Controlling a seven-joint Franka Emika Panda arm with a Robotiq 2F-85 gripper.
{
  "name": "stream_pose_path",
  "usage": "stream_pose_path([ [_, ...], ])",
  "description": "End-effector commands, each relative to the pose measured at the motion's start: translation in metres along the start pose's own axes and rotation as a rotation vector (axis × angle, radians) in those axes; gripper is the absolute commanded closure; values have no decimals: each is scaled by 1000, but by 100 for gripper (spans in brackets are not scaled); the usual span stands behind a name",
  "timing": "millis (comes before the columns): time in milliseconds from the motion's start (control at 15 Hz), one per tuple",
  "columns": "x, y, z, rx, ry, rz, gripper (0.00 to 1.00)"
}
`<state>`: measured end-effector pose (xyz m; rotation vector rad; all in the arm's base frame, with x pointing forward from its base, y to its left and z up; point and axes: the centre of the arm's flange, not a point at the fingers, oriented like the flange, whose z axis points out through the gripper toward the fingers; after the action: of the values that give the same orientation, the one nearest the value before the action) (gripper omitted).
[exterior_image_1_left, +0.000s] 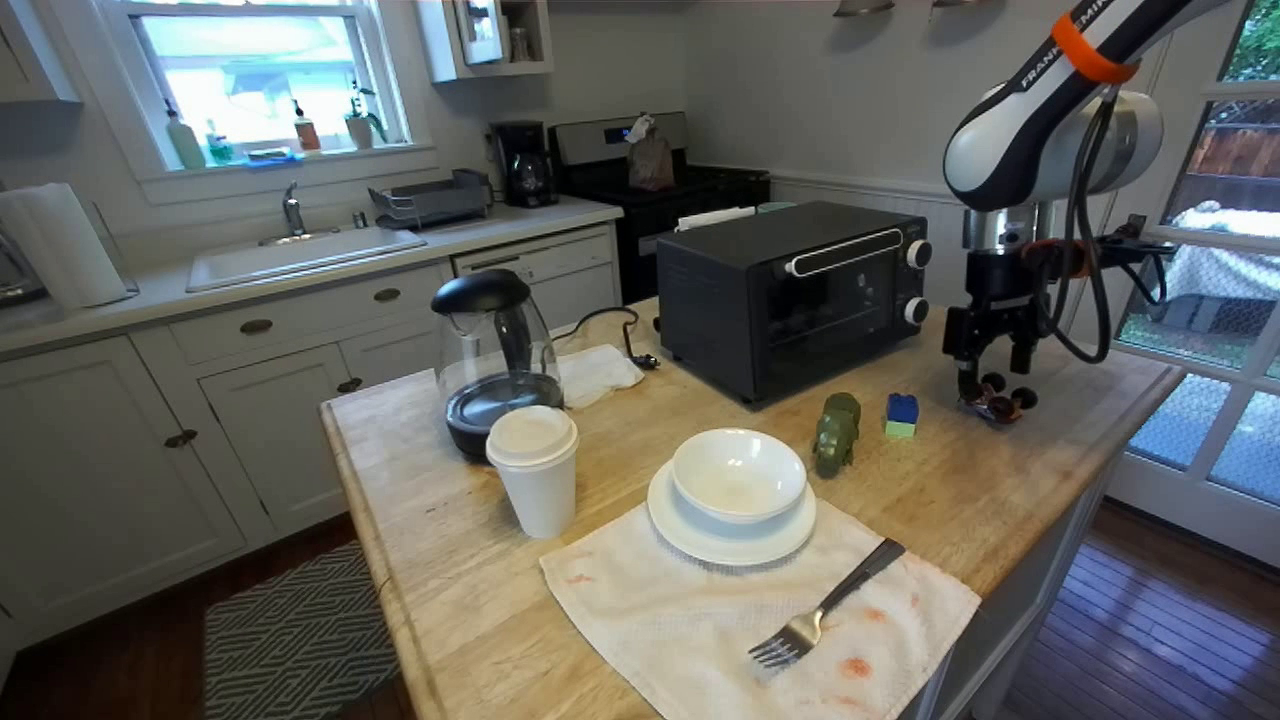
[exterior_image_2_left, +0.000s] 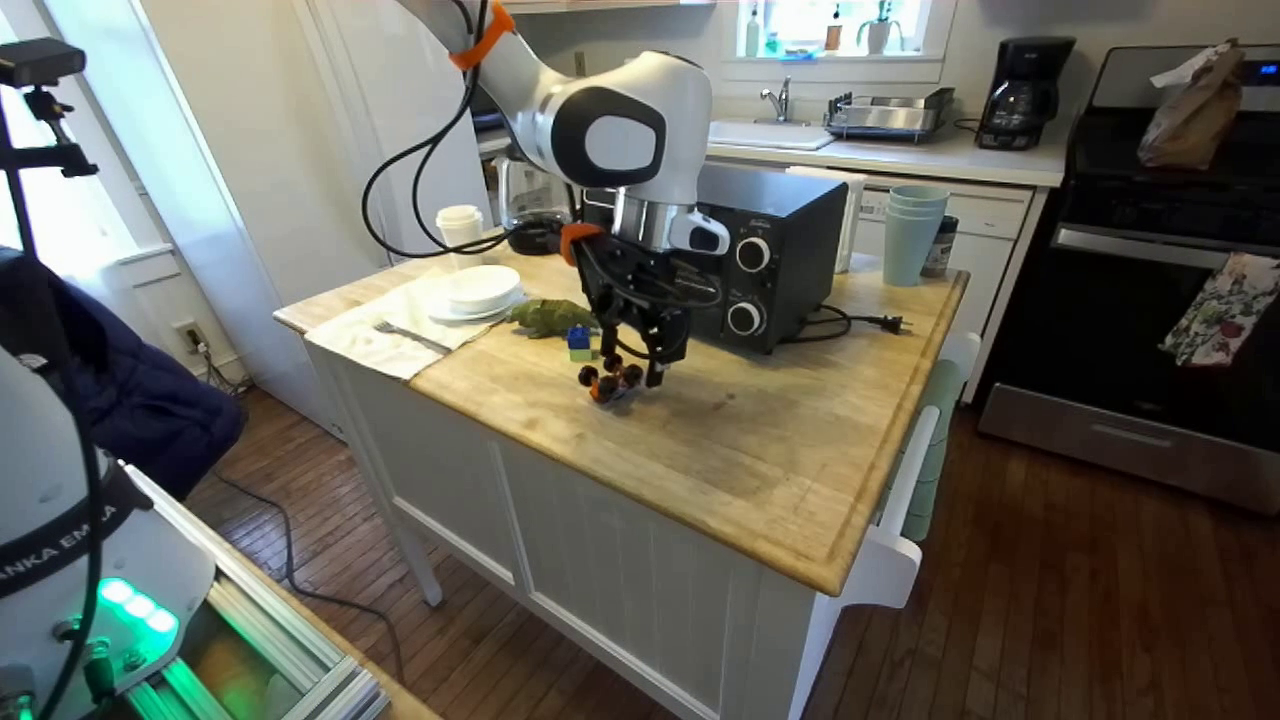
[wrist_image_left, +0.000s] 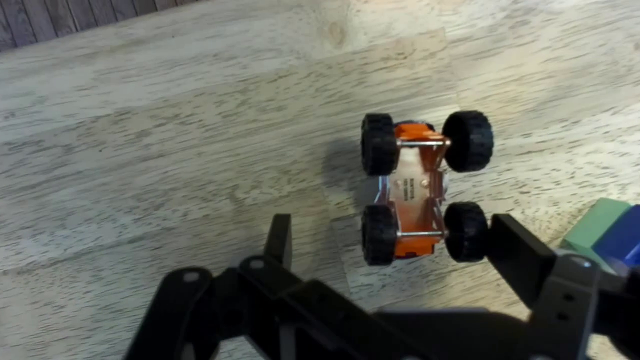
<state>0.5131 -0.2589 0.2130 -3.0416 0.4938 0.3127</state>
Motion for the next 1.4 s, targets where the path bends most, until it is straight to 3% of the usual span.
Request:
stream_pose_path([
  [0,18,4,7,25,-50,-8,0],
  [733,33,8,16,81,-137,-14,1],
  [933,35,10,16,90,-146,-11,17],
  [1133,38,12,18,98,-153,-8,40],
  [1333,39,14,20,98,-155,-3,42],
])
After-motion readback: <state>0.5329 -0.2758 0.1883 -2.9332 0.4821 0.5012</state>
